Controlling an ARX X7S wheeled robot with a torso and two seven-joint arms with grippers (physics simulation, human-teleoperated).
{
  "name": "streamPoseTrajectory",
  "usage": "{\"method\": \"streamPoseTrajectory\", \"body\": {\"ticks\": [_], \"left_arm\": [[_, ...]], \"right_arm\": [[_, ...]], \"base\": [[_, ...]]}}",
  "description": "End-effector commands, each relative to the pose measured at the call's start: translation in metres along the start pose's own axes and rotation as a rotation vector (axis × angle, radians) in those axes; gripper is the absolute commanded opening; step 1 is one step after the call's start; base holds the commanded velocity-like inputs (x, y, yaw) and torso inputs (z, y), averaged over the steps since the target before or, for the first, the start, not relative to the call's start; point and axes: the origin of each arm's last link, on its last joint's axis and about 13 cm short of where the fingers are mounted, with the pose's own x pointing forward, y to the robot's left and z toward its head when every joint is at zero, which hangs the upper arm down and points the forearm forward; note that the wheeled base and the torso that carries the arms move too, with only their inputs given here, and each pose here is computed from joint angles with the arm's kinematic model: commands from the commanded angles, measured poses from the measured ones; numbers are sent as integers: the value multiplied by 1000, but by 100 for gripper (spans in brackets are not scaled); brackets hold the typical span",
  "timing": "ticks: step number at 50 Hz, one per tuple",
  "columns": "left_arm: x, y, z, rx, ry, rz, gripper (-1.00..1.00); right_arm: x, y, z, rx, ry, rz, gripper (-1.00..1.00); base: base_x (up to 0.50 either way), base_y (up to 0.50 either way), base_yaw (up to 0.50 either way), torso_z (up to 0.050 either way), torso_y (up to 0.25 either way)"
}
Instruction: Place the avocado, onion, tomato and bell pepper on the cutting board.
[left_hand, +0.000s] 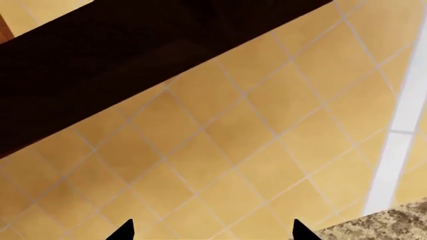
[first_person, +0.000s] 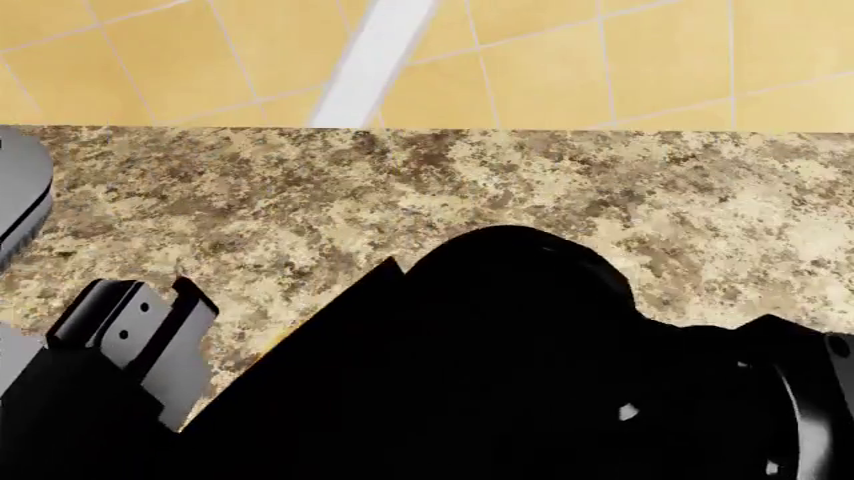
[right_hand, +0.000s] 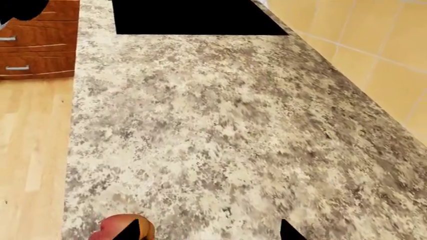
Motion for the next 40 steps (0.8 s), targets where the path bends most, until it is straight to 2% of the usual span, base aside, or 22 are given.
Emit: {"method": "streamPoseTrajectory", "body": {"ticks": [1, 9, 40], "left_arm": [[1, 1, 4, -6, -32, -12, 100], [0, 2, 0, -9, -27, -5, 100], [-2, 6, -6, -24, -24, 16, 100]], "right_arm": [[22, 16, 2, -45, 8, 140, 100], [33, 26, -2, -56, 24, 211, 100], [71, 33, -21, -55, 96, 328, 100]], "base": [[0, 0, 0, 0, 0], [0, 0, 0, 0, 0], [0, 0, 0, 0, 0]]}}
